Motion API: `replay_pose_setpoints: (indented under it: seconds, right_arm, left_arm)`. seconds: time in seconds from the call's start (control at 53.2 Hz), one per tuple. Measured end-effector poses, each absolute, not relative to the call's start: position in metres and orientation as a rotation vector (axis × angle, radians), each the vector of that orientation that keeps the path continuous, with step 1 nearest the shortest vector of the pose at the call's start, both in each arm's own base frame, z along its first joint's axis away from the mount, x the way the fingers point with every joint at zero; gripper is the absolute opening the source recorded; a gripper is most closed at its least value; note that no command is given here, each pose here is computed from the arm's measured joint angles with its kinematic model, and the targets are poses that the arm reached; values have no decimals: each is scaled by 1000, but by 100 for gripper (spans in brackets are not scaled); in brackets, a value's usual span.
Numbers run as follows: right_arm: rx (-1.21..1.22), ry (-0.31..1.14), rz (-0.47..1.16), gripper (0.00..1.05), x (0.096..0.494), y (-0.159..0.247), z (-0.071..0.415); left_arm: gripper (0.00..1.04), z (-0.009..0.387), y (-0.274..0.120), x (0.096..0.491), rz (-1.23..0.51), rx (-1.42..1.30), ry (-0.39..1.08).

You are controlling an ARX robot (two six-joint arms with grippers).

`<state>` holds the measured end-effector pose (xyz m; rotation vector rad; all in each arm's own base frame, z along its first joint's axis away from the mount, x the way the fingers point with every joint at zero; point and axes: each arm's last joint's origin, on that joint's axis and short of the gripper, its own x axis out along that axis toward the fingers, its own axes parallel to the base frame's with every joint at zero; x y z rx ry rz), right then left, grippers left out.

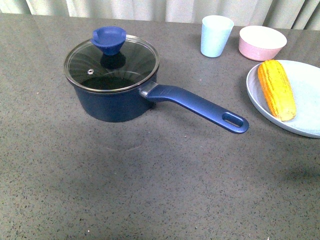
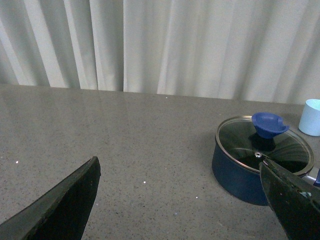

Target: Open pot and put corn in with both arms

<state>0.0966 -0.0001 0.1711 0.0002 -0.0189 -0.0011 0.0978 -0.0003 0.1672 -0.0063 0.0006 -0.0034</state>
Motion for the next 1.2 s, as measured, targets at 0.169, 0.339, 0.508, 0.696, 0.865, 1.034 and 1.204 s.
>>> replay_pose_setpoints:
  seconds: [0.169,0.339,0.508,0.696,0.865,1.034,1.204]
  right_arm:
    - [1,-19,-1,96,97,0,171]
    - [0,-19,-1,96,97,0,171]
    - [1,-19,-1,96,97,0,171]
    - [1,-19,-1,96,97,0,171]
    - [1,-19,-1,96,97,0,171]
    - [1,-19,-1,96,97,0,171]
    - [1,-19,-1,96,97,0,171]
  left_arm:
    - [96,167,0,98,-3,-6,1]
    - [96,167,0,98,-3,-6,1]
    - [96,167,0,98,-5,-7,2]
    - [96,161,-7,116,-41,-141,293]
    - [96,172,-13,143,-62,-162,260]
    - [96,180,-22,183,-108,-175,226]
    - [96,175,-35,230,-188,-178,246]
